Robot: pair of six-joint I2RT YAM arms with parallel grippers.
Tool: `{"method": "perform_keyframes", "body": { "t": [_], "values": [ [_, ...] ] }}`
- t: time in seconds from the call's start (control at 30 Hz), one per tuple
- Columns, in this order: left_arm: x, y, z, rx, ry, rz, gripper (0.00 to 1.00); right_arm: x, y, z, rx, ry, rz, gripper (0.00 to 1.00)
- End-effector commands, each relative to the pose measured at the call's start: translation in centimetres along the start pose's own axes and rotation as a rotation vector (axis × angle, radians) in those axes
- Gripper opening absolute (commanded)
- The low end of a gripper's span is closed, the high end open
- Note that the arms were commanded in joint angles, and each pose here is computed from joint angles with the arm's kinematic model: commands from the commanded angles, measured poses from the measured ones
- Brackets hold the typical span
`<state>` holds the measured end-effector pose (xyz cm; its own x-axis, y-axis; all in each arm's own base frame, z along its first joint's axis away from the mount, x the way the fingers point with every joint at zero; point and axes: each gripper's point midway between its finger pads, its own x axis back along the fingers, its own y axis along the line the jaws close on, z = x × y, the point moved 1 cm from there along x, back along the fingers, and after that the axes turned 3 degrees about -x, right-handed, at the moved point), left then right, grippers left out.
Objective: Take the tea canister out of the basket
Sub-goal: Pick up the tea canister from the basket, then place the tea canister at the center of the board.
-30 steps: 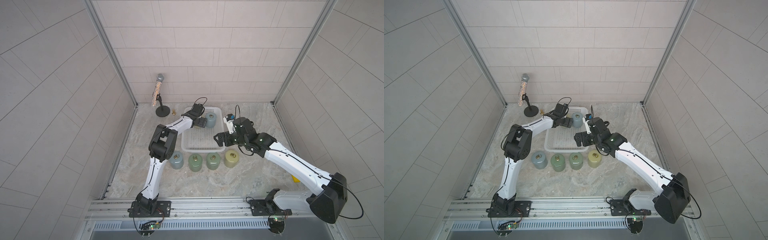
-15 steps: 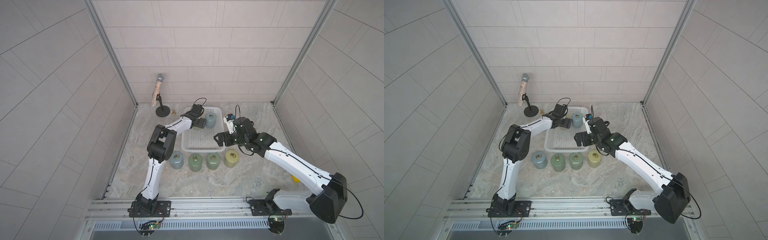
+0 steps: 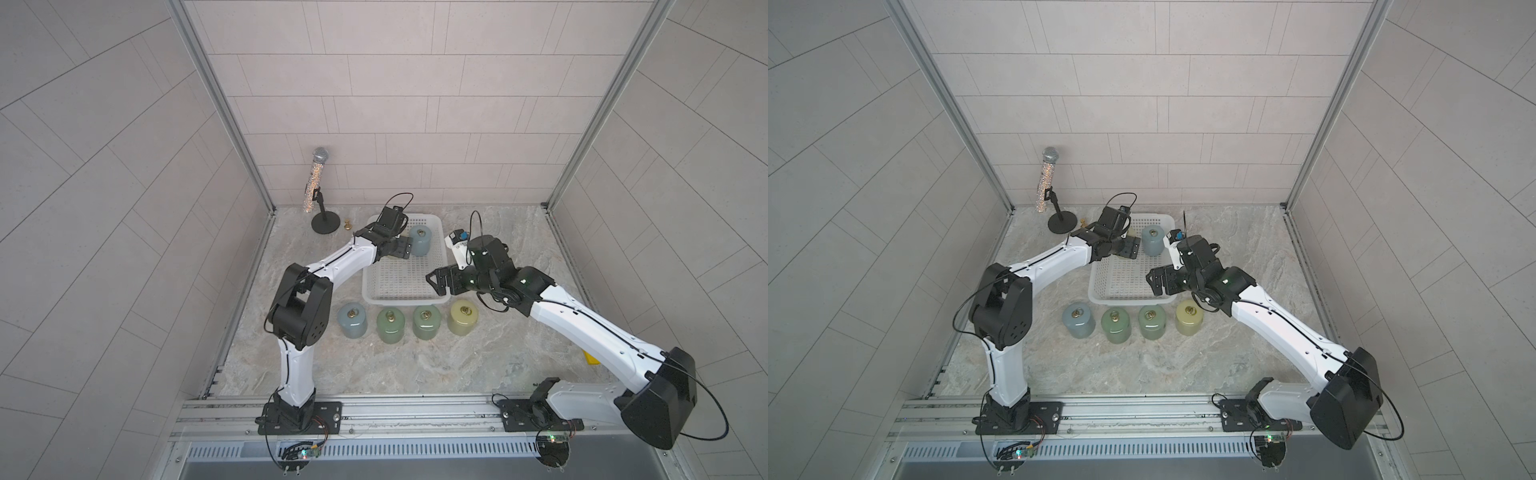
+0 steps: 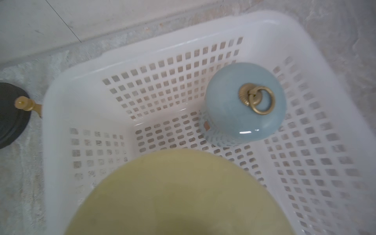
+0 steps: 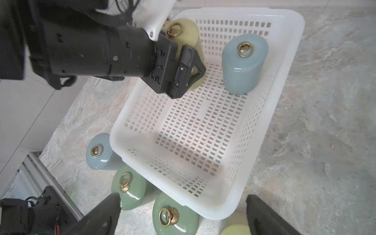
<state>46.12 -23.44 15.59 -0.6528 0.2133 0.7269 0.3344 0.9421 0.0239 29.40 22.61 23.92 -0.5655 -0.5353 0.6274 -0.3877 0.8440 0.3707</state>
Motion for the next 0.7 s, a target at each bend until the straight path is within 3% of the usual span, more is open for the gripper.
{"method": "perform_keyframes", "body": {
  "t": [0.0,0.27,0.67],
  "values": [
    [4.7,0.3,-2.8,0.04,-0.112,-0.007,0.8,0.8,1.4,-0.3,0.032,-0.018,-0.079,1.0],
    [11.2,2.3,-1.0,0.082,-0.158,-0.051,0.81,0.6,5.4,0.3,0.099,0.013,-0.246,1.0],
    [18.8,8.0,5.9,0.171,-0.147,-0.249,0.81,-0.8,10.4,2.1,0.183,0.075,-0.346,1.0]
  ]
}}
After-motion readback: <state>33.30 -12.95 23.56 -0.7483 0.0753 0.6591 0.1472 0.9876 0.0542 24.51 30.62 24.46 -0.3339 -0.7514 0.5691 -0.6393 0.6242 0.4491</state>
